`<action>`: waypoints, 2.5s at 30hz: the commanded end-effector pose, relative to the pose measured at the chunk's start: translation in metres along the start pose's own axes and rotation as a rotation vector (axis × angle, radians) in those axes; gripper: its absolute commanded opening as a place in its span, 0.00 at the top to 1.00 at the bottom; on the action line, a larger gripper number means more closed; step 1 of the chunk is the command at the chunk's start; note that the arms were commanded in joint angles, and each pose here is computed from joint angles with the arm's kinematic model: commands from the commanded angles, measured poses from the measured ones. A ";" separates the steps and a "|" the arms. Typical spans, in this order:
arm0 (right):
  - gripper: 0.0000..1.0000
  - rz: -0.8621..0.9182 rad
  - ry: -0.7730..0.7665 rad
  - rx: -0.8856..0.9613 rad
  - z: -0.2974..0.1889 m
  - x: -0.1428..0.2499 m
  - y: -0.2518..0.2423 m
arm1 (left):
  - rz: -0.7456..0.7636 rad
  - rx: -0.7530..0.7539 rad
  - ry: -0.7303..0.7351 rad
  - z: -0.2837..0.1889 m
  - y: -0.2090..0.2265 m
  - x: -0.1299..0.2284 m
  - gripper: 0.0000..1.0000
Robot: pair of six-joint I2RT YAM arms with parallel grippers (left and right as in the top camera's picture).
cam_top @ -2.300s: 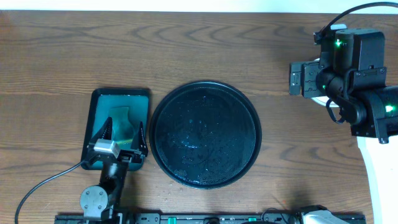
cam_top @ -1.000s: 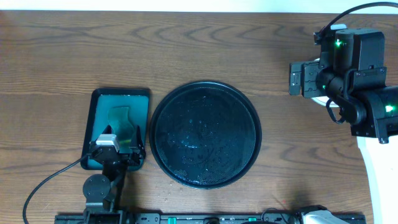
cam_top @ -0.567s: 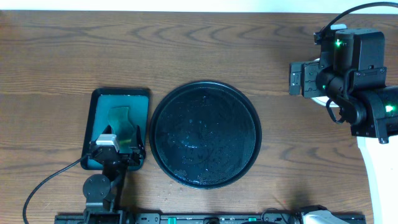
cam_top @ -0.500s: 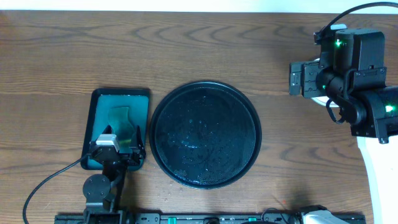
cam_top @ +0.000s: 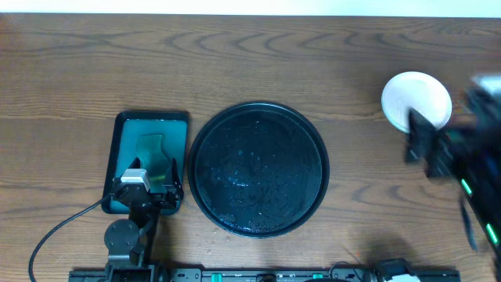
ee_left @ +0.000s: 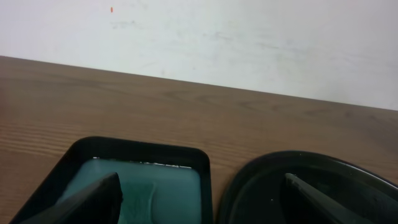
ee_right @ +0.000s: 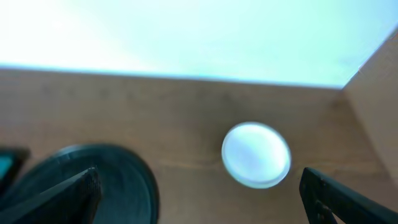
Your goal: Clean dirty plates on tray and stack at the side
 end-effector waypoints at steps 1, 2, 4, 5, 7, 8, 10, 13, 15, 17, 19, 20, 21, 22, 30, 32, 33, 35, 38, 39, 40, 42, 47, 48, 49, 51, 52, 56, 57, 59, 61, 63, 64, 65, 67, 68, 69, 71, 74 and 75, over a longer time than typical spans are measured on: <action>0.01 0.023 -0.119 0.057 -0.049 0.005 -0.016 | -0.009 -0.003 0.051 0.000 0.002 0.013 0.19; 0.01 0.030 -0.150 0.067 -0.059 0.007 -0.018 | -0.009 -0.003 0.051 0.000 0.002 0.013 0.19; 0.01 0.052 -0.259 0.091 -0.087 0.015 -0.023 | -0.009 -0.003 0.051 0.000 0.002 0.013 0.19; 0.01 0.058 -0.300 0.093 -0.095 0.019 -0.023 | -0.009 -0.003 0.051 0.000 0.002 0.013 0.19; 0.01 0.068 -0.401 0.090 -0.107 0.030 -0.022 | -0.009 -0.003 0.051 0.000 0.002 0.013 0.19; 0.01 0.070 -0.437 0.086 -0.108 0.034 -0.021 | -0.009 -0.003 0.051 0.000 0.002 0.013 0.19; 0.01 0.070 -0.508 0.061 -0.101 0.050 -0.015 | -0.009 -0.003 0.051 0.000 0.002 0.013 0.19; 0.01 0.065 -0.567 0.029 -0.085 0.063 -0.008 | -0.009 -0.003 0.051 0.000 0.002 0.013 0.19; 0.01 0.082 -0.609 0.012 -0.071 0.073 -0.005 | -0.009 -0.003 0.051 0.000 0.002 0.013 0.19; 0.01 0.122 -0.636 0.006 -0.055 0.085 -0.003 | -0.009 -0.003 0.051 0.000 0.002 0.013 0.19; 0.01 0.148 -0.651 -0.002 -0.041 0.095 -0.002 | -0.009 -0.003 0.051 0.000 0.002 0.013 0.19; 0.01 0.156 -0.655 -0.011 -0.033 0.102 0.000 | -0.009 -0.003 0.051 0.000 0.002 0.013 0.19; 0.01 0.160 -0.660 -0.021 -0.026 0.108 0.002 | -0.009 -0.003 0.051 0.000 0.002 0.013 0.19; 0.01 0.164 -0.662 -0.027 -0.020 0.113 0.003 | -0.009 -0.003 0.051 0.000 0.002 0.013 0.19; 0.01 0.154 -0.577 -0.069 0.037 0.151 0.015 | -0.009 -0.003 0.051 0.000 0.002 0.013 0.19; 0.01 0.154 -0.580 -0.070 0.049 0.158 0.016 | -0.009 -0.003 0.051 0.000 0.002 0.013 0.19; 0.01 0.154 -0.585 -0.071 0.055 0.161 0.016 | -0.009 -0.003 0.051 0.000 0.002 0.013 0.19; 0.01 0.149 -0.603 -0.085 0.067 0.169 0.020 | -0.009 -0.003 0.051 0.000 0.002 0.013 0.19; 0.01 0.152 -0.648 -0.097 0.083 0.181 0.023 | -0.010 -0.003 0.051 0.000 0.002 0.013 0.19; 0.01 0.160 -0.662 -0.099 0.087 0.183 0.023 | -0.009 -0.003 0.051 0.000 0.002 0.013 0.19; 0.01 0.162 -0.677 -0.100 0.089 0.185 0.023 | -0.009 -0.003 0.051 0.000 0.002 0.013 0.19; 0.01 0.177 -0.699 -0.105 0.094 0.192 0.024 | -0.009 -0.003 0.051 0.000 0.002 0.013 0.18; 0.01 0.184 -0.678 -0.099 0.097 0.195 0.023 | -0.009 -0.003 0.051 0.000 0.002 0.013 0.19; 0.01 0.185 -0.668 -0.099 0.098 0.196 0.023 | -0.009 -0.003 0.051 0.000 0.002 0.013 0.19; 0.01 0.186 -0.645 -0.098 0.101 0.200 0.023 | -0.009 -0.003 0.051 0.000 0.002 0.013 0.19; 0.01 0.188 -0.591 -0.097 0.108 0.210 0.024 | -0.009 -0.003 0.051 0.000 0.002 0.013 0.19; 0.01 0.188 -0.577 -0.097 0.110 0.212 0.024 | -0.009 -0.003 0.051 0.000 0.002 0.013 0.19; 0.01 0.192 -0.482 -0.091 0.120 0.230 0.025 | -0.009 -0.003 0.051 0.000 0.002 0.013 0.19; 0.01 0.193 -0.444 -0.091 0.124 0.237 0.026 | -0.009 -0.003 0.051 0.000 0.002 0.013 0.19; 0.01 0.194 -0.396 -0.094 0.128 0.247 0.027 | -0.009 -0.003 0.051 0.000 0.002 0.013 0.19; 0.01 0.195 -0.367 -0.094 0.130 0.252 0.028 | -0.010 -0.003 0.051 0.000 0.002 0.013 0.19; 0.01 0.194 -0.367 -0.093 0.130 0.252 0.028 | -0.009 -0.003 0.051 0.000 0.002 0.013 0.19; 0.01 0.194 -0.367 -0.093 0.130 0.252 0.028 | -0.009 -0.003 0.051 0.000 0.002 0.013 0.19; 0.01 0.194 -0.366 -0.093 0.130 0.252 0.028 | -0.010 -0.003 0.051 0.000 0.002 0.013 0.19; 0.01 0.194 -0.366 -0.093 0.130 0.252 0.028 | -0.009 -0.003 0.051 0.000 0.002 0.013 0.19; 0.01 0.194 -0.366 -0.093 0.130 0.252 0.028 | -0.009 -0.003 0.051 0.000 0.002 0.013 0.19; 0.01 0.194 -0.366 -0.093 0.130 0.252 0.028 | -0.009 -0.003 0.051 0.000 0.002 0.013 0.19; 0.01 0.194 -0.367 -0.093 0.130 0.252 0.028 | -0.009 -0.003 0.051 0.000 0.002 0.013 0.19; 0.01 0.194 -0.367 -0.093 0.130 0.252 0.028 | -0.009 -0.003 0.051 0.000 0.002 0.013 0.19; 0.01 0.194 -0.367 -0.093 0.130 0.252 0.028 | -0.009 -0.003 0.051 0.000 0.002 0.013 0.19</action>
Point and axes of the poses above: each gripper's point midway between its finger pads, its own z axis out along the fingers, its own y axis along the line the jaws close on, x = y × z, the point moved 3 cm from there along -z, back along the fingers, and after that the axes turned 4 degrees about -z, right-handed, at the moved point
